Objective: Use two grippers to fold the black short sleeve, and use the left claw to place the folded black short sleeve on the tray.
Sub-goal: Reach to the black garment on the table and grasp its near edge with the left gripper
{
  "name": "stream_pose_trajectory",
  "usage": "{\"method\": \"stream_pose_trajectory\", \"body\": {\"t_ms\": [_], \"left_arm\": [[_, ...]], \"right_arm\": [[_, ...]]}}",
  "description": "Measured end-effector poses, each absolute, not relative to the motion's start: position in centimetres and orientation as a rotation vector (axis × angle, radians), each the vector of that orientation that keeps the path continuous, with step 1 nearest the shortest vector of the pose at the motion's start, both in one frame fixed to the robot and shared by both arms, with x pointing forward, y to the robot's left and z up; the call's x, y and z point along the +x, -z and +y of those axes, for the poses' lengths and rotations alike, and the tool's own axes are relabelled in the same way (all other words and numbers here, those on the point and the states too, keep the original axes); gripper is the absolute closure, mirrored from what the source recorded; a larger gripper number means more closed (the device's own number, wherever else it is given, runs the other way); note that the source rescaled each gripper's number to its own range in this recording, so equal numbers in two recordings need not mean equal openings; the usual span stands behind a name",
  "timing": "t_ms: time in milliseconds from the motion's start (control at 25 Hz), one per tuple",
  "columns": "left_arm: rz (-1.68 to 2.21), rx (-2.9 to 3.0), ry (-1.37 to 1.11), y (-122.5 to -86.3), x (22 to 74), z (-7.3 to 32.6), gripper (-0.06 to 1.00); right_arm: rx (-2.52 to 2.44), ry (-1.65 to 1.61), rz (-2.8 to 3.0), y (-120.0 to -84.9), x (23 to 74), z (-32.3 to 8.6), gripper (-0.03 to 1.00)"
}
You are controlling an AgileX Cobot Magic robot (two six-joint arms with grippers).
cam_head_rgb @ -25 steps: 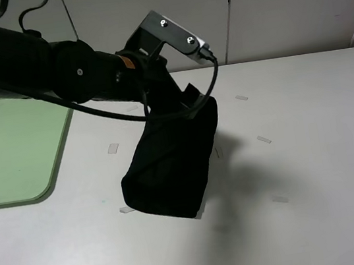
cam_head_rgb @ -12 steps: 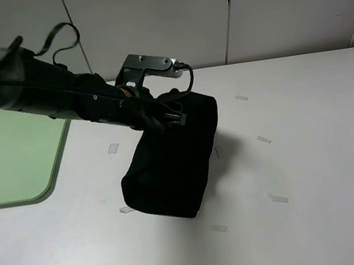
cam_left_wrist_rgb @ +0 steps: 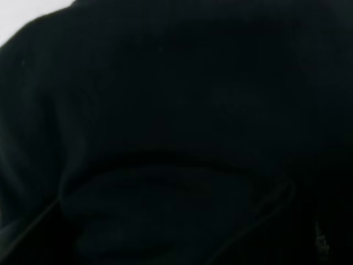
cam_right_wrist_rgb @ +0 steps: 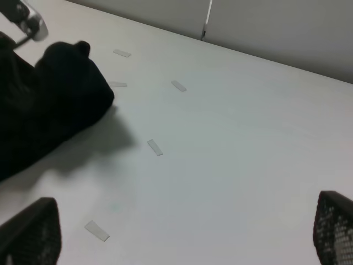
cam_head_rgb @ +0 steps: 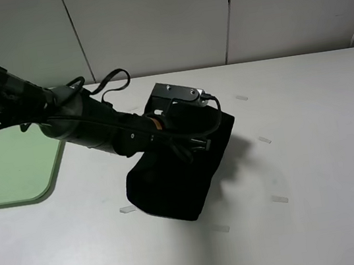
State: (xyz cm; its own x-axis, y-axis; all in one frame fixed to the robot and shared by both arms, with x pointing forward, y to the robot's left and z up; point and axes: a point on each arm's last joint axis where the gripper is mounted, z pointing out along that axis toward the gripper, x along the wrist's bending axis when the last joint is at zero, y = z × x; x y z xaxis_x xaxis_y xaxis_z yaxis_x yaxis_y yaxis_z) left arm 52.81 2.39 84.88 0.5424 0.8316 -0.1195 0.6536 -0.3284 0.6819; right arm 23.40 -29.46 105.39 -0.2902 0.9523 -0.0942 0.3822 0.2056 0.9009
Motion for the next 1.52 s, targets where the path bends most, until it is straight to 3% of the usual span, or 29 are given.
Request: {"method": "stream_pose_trajectory", "body": {"t_ms": [280, 480, 680, 840, 1000, 1320, 1520], "left_arm": [[1.165, 2.081, -0.336, -84.8, 52.5, 1.9, 0.09], [1.092, 2.089, -0.366, -86.6, 52.3, 1.9, 0.09], [0.717, 2.120, -0.547, -90.6, 52.3, 1.5, 0.09], [0.473, 2.028, -0.728, -91.3, 52.6, 1.8, 0.09], [0.451, 1.874, -0.831, -89.9, 53.2, 2.9, 0.09], [0.464, 1.826, -0.864, -82.1, 53.5, 4.0, 0.09], [0.464, 1.776, -0.860, -79.7, 53.3, 4.0, 0.10]], "right_arm": [[1.247, -1.053, 1.794, -105.4, 23.4, -29.5, -0.03], [1.247, -1.053, 1.794, -105.4, 23.4, -29.5, -0.03], [1.247, -1.053, 1.794, -105.4, 23.4, -29.5, -0.03], [1.247, -1.053, 1.794, -105.4, 23.4, -29.5, -0.03], [1.247, -1.053, 1.794, -105.4, 23.4, -29.5, -0.03], [1.247, -1.053, 1.794, -105.4, 23.4, -29.5, -0.03], [1.247, -1.053, 1.794, -105.4, 23.4, -29.5, -0.03]]}}
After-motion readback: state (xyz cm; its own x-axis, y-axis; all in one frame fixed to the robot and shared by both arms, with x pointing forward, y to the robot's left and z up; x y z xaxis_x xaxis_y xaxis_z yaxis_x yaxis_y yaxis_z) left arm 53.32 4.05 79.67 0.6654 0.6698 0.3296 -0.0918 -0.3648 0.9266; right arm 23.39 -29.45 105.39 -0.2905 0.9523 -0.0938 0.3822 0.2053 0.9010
